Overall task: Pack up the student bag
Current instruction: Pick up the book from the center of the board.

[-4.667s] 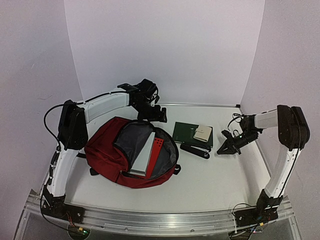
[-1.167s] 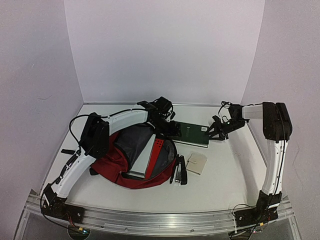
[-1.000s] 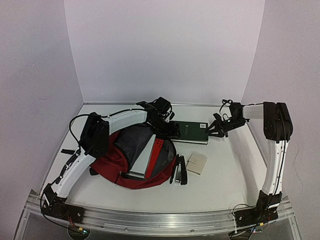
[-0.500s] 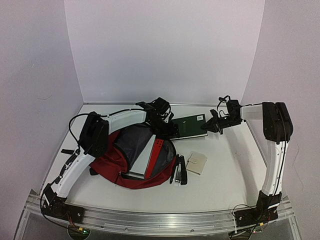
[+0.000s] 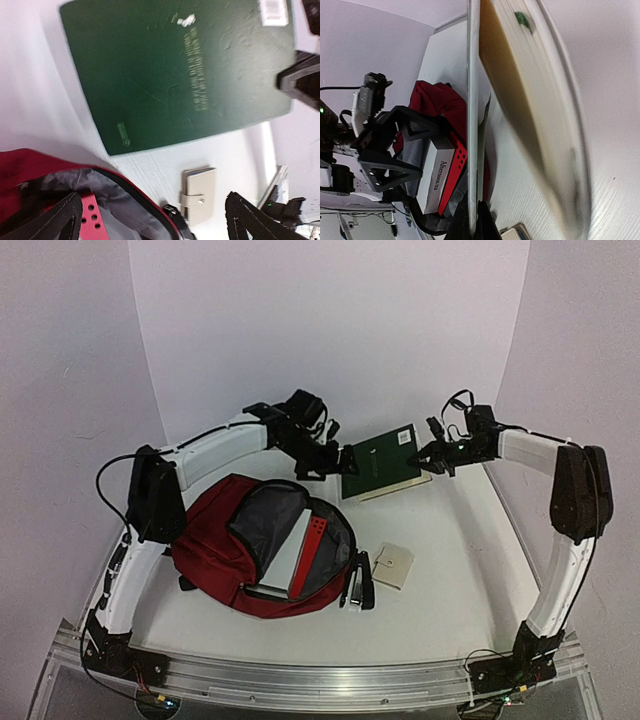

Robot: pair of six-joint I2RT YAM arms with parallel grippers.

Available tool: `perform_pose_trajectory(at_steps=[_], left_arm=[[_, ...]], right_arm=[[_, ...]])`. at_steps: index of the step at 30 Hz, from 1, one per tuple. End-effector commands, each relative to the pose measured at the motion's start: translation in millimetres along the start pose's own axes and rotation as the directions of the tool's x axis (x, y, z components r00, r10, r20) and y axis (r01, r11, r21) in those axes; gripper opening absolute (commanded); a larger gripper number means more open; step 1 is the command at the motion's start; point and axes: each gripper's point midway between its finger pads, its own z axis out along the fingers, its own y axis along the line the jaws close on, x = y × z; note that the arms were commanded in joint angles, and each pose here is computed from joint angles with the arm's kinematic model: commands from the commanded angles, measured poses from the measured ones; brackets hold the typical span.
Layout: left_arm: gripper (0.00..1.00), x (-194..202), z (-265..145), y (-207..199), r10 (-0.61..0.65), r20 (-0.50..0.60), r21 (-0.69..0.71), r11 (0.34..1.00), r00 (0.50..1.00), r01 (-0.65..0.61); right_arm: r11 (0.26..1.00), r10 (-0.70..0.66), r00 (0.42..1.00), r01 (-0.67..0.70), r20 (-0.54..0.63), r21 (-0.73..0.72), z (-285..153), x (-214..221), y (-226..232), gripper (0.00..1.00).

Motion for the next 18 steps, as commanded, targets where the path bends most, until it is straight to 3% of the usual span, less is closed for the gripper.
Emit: perform_pose_trajectory(at_steps=[1, 6, 8, 11, 14, 18], left_arm=[[1.0, -39.5, -94.9, -33.3, 0.003, 0.164, 0.02, 1.0, 0.986, -0.006], [1.0, -44.3, -128.2, -43.9, -0.048, 0.21, 0.042, 0.998, 0.977, 0.04], [1.0, -45.9, -137.3, -49.5, -0.074, 0.221, 0.065, 0.996, 0.973, 0.061], [1.0, -52.5, -154.0, -61.0, -0.121, 0.252, 0.133, 0.987, 0.96, 0.09], [1.0, -55.2, -160.6, -71.8, -0.179, 0.259, 0.219, 0.968, 0.949, 0.123], [1.0, -65.7, -172.5, -85.9, -0.291, 0.281, 0.329, 0.924, 0.915, 0.193]], right_arm=[[0.925, -0.379, 0.904, 0.371, 0.199, 0.078, -60.1, -53.5, 80.4, 0.0], [0.803, -0.595, 0.772, 0.559, 0.223, 0.208, -89.3, -58.8, 110.3, 0.0], [0.719, -0.691, 0.694, 0.634, 0.2, 0.286, -96.2, -53.8, 123.1, 0.0], [0.536, -0.834, 0.538, 0.737, 0.122, 0.412, -102.1, -40.7, 140.6, 0.0], [0.378, -0.913, 0.401, 0.758, 0.077, 0.532, -109.0, -36.6, 153.0, 0.0], [0.233, -0.963, 0.266, 0.716, 0.052, 0.658, -118.7, -35.1, 171.7, 0.0]])
